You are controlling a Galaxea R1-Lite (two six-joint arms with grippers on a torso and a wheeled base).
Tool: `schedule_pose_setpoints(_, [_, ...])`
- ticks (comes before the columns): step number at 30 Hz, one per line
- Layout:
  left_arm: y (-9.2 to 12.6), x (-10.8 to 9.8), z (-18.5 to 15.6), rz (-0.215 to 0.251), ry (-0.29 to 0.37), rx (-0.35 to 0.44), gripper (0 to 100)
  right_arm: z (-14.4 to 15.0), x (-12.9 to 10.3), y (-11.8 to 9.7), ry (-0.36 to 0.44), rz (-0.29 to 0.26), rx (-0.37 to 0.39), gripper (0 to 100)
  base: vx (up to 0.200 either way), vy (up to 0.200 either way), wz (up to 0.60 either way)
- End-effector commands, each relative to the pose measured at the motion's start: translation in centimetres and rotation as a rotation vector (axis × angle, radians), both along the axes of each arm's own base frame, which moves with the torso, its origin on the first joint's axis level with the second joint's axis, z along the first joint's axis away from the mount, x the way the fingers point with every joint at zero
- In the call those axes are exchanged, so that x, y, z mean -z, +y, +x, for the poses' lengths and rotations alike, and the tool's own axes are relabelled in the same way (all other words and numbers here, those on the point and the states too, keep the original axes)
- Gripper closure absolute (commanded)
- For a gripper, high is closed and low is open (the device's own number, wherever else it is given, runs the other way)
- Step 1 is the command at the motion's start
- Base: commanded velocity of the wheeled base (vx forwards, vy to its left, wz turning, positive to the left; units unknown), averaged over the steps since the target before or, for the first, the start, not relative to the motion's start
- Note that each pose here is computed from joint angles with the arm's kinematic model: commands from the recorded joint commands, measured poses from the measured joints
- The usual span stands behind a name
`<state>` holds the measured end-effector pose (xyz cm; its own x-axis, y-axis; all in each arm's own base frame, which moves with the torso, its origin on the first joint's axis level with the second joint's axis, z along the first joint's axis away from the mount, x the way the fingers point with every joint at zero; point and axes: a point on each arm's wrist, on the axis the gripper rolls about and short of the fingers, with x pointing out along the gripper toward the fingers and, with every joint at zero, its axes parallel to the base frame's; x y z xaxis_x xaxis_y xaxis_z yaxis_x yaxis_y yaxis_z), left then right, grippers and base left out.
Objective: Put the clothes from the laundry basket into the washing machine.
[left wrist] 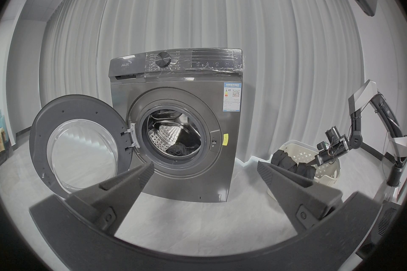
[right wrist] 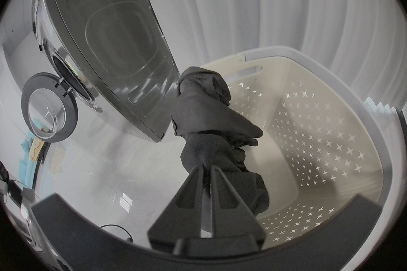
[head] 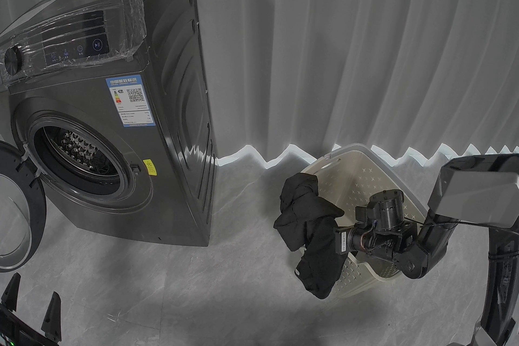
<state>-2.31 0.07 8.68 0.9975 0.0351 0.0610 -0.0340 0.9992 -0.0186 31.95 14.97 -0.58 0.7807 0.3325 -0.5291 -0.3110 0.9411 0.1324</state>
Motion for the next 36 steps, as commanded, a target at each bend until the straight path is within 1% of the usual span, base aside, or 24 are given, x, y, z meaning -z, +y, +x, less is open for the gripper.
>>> schedule_pose_setpoints(1, [0.0,0.4,0.0,0.000,0.000,-0.002,0,-0.4,-2.5,-0.2,-0.058,0.028,0.000,100,0.000,0.000,0.00])
schedule_pose_setpoints(3, [0.0,0.4,0.0,0.000,0.000,-0.002,0,-0.7,-3.1,-0.2,-0.068,0.034,-0.004,100,0.000,0.000,0.00])
schedule_pose_setpoints(7, [0.0,0.4,0.0,0.000,0.000,-0.003,0,-1.3,-5.2,-0.2,-0.115,0.058,-0.012,100,0.000,0.000,0.00])
schedule_pose_setpoints(8, [0.0,0.4,0.0,0.000,0.000,-0.003,0,-1.3,-5.2,-0.2,-0.115,0.058,-0.012,100,0.000,0.000,0.00])
schedule_pose_setpoints(9, [0.0,0.4,0.0,-0.001,0.000,-0.005,0,-1.9,-6.7,-0.3,-0.150,0.076,-0.020,100,0.000,0.000,0.00])
schedule_pose_setpoints(12, [0.0,0.4,0.0,-0.001,0.000,-0.005,0,-3.3,-9.1,-0.4,-0.203,0.104,-0.033,100,0.000,0.000,0.00])
schedule_pose_setpoints(13, [0.0,0.4,0.0,-0.001,0.000,-0.005,0,-3.4,-9.2,-0.4,-0.204,0.105,-0.035,100,0.000,0.000,0.00])
schedule_pose_setpoints(14, [0.0,0.4,0.0,-0.001,0.000,-0.005,0,-4.3,-10.7,-0.5,-0.239,0.122,-0.044,100,0.000,0.000,0.00])
schedule_pose_setpoints(15, [0.0,0.4,0.0,-0.001,0.000,-0.005,0,-4.5,-10.9,-0.5,-0.244,0.125,-0.047,100,0.000,0.000,0.00])
schedule_pose_setpoints(16, [0.0,0.4,0.0,-0.001,0.000,-0.005,0,-5.4,-12.6,-0.7,-0.284,0.145,-0.052,100,0.000,0.000,0.00])
schedule_pose_setpoints(18, [0.0,0.4,0.0,-0.001,0.000,-0.005,0,-6.3,-14.0,-0.8,-0.320,0.168,-0.064,100,0.000,0.000,0.00])
schedule_pose_setpoints(19, [0.0,0.4,0.0,-0.001,0.000,-0.006,0,-7.2,-15.1,-0.8,-0.345,0.183,-0.077,100,0.000,0.000,0.00])
schedule_pose_setpoints(22, [0.0,0.4,0.0,-0.002,0.000,-0.006,0,-9.2,-17.2,-0.6,-0.384,0.218,-0.117,100,0.000,0.000,0.00])
schedule_pose_setpoints(23, [0.0,0.4,0.0,-0.002,0.000,-0.006,0,-9.5,-17.6,-0.5,-0.390,0.224,-0.124,100,0.000,0.000,0.00])
schedule_pose_setpoints(24, [0.0,0.4,0.0,-0.004,0.000,-0.006,0,-10.6,-18.6,-0.4,-0.407,0.245,-0.150,100,0.000,0.000,0.00])
schedule_pose_setpoints(26, [0.0,0.4,0.0,-0.005,0.000,-0.006,0,-11.5,-19.7,-0.3,-0.432,0.268,-0.162,100,0.000,0.000,0.00])
schedule_pose_setpoints(28, [0.0,0.4,0.0,-0.007,-0.001,-0.006,0,-11.8,-20.0,-0.4,-0.439,0.274,-0.161,100,0.000,0.000,0.00])
schedule_pose_setpoints(29, [0.0,0.4,0.0,-0.007,-0.001,-0.004,0,-12.2,-20.5,-0.3,-0.449,0.295,-0.162,100,0.000,0.000,0.00])
schedule_pose_setpoints(30, [0.0,0.4,0.0,-0.011,-0.001,-0.003,0,-12.3,-20.5,-0.2,-0.446,0.303,-0.164,100,0.000,0.000,0.00])
schedule_pose_setpoints(32, [0.0,0.4,0.0,-0.016,-0.001,-0.001,0,-12.5,-20.5,-0.2,-0.444,0.309,-0.167,100,0.000,0.000,0.00])
schedule_pose_setpoints(36, [0.0,0.4,0.0,-0.014,-0.001,-0.001,0,-12.5,-20.1,-0.1,-0.435,0.304,-0.169,100,0.000,0.000,0.00])
